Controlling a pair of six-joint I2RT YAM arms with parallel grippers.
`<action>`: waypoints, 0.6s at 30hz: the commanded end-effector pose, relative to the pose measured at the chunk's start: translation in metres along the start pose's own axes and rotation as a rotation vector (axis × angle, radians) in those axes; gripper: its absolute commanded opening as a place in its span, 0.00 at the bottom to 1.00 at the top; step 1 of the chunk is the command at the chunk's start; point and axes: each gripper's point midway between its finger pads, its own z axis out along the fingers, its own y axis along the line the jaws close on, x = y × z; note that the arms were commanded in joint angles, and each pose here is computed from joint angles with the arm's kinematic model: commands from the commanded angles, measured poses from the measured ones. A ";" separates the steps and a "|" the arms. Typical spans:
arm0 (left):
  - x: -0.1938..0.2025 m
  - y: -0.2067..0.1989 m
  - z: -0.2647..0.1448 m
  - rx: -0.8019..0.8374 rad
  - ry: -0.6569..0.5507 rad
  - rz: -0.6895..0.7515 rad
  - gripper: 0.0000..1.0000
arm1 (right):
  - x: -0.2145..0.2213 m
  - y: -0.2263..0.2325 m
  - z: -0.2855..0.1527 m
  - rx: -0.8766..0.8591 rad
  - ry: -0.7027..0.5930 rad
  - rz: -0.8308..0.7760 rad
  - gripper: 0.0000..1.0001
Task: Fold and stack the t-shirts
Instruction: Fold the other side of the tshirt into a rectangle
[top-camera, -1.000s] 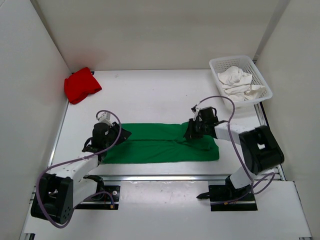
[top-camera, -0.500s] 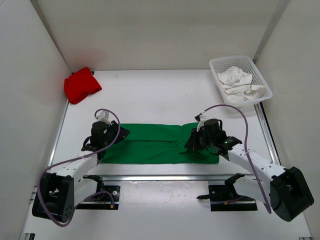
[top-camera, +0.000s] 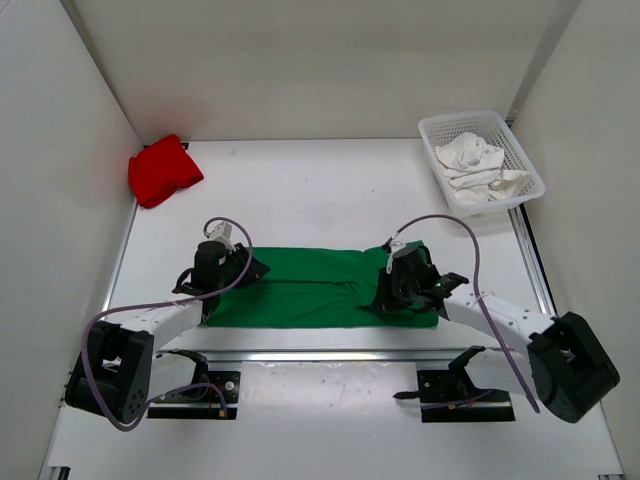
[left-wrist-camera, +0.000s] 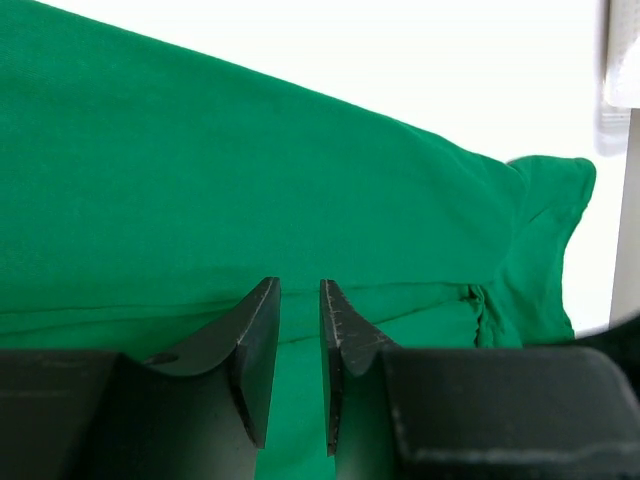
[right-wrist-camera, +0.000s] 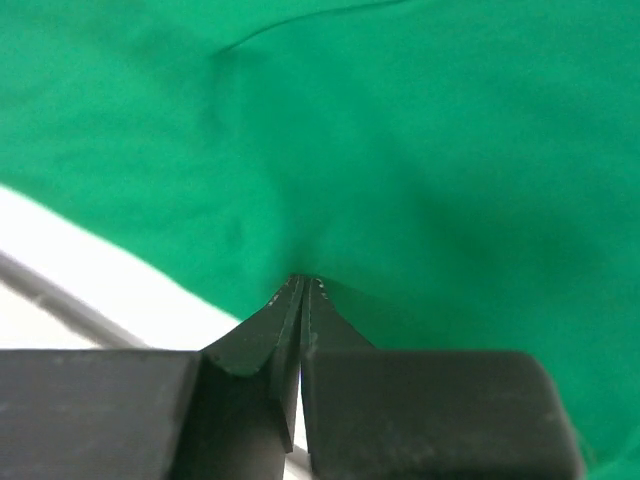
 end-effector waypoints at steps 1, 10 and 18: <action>-0.021 -0.017 0.000 0.051 -0.057 0.030 0.33 | -0.008 0.004 -0.013 0.056 -0.074 -0.034 0.00; -0.016 -0.026 0.001 0.072 -0.046 0.030 0.34 | -0.033 0.032 -0.019 -0.018 -0.122 -0.138 0.10; -0.012 -0.018 0.001 0.052 -0.042 0.027 0.34 | -0.018 0.065 0.006 -0.038 -0.014 -0.305 0.18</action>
